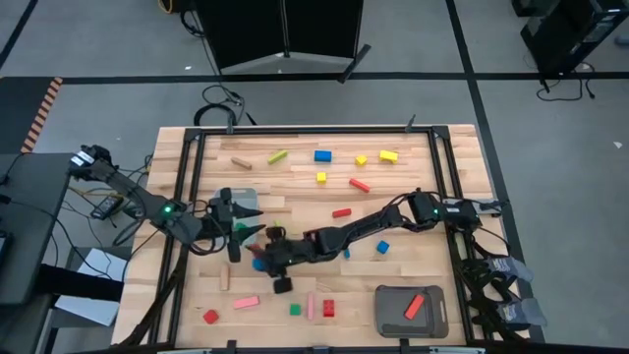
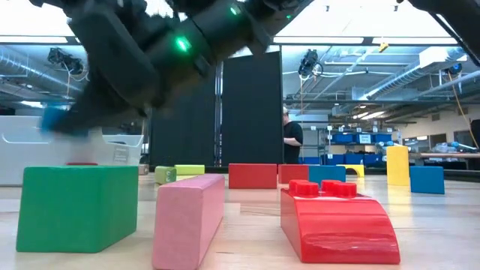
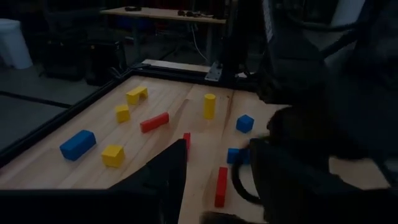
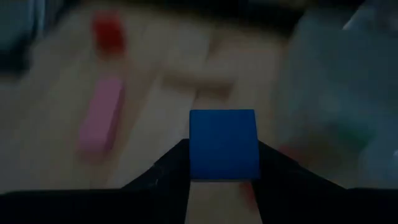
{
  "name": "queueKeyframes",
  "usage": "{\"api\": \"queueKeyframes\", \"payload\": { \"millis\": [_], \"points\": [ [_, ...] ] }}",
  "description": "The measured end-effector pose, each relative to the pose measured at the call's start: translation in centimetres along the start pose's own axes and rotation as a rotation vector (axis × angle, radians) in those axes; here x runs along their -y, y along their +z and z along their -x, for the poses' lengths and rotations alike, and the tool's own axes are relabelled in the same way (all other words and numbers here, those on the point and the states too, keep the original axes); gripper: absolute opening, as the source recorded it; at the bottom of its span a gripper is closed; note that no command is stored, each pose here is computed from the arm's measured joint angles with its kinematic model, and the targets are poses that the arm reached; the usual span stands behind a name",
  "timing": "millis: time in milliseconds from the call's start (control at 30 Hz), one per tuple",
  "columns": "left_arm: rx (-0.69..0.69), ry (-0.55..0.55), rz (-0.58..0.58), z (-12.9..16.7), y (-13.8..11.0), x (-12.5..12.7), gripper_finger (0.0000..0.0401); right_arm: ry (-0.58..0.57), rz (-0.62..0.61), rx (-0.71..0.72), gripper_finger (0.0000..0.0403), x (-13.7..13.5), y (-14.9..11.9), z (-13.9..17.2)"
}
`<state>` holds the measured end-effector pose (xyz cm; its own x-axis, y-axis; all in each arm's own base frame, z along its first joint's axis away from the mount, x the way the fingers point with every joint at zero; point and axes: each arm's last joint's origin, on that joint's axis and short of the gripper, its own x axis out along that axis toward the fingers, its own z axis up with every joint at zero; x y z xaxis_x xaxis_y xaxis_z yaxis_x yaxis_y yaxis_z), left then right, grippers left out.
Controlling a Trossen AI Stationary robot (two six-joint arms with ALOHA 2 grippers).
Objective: Sort blocks by size
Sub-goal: Put the middle left blue block into the grey bin, then put the bottom light green block into the black bin
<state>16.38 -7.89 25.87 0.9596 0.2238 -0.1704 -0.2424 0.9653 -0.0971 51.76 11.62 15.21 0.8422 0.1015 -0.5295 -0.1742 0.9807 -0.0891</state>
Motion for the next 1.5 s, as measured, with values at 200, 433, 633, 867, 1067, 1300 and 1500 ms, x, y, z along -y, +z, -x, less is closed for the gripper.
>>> {"api": "queueKeyframes", "payload": {
  "millis": [200, 433, 633, 867, 1067, 1300, 1500],
  "points": [
    [0.082, -0.058, 0.017, 1.3, 1.1, 0.5, 0.0181, -0.127, -0.039, 0.239, 0.0144, 4.1, 1.8, -0.2],
    [0.124, -0.036, -0.011, 2.4, 1.4, 1.0, 0.0181, -0.169, -0.084, 0.275, 0.0145, 6.6, 0.0, -1.9],
    [0.130, -0.004, -0.017, 2.7, 1.3, 1.1, 0.0181, -0.173, -0.130, 0.279, 0.0243, 7.4, -0.4, -2.1],
    [0.111, 0.015, -0.048, 3.0, 0.9, 1.2, 0.0181, -0.237, -0.086, 0.342, 0.0307, 7.3, 1.8, 0.1],
    [0.105, 0.030, -0.048, 3.6, 0.7, 1.3, 0.0181, -0.275, -0.167, 0.392, 0.0281, 7.2, -2.2, 1.8],
    [0.065, 0.093, -0.031, 3.2, -0.1, 0.9, 0.0181, -0.423, -0.179, 0.473, 0.0256, 5.9, -3.8, 10.8],
    [0.000, 0.160, -0.015, 1.3, -1.0, 0.3, 0.0181, -0.517, -0.139, 0.518, 0.0255, 4.5, -3.1, 20.5]
  ]
}}
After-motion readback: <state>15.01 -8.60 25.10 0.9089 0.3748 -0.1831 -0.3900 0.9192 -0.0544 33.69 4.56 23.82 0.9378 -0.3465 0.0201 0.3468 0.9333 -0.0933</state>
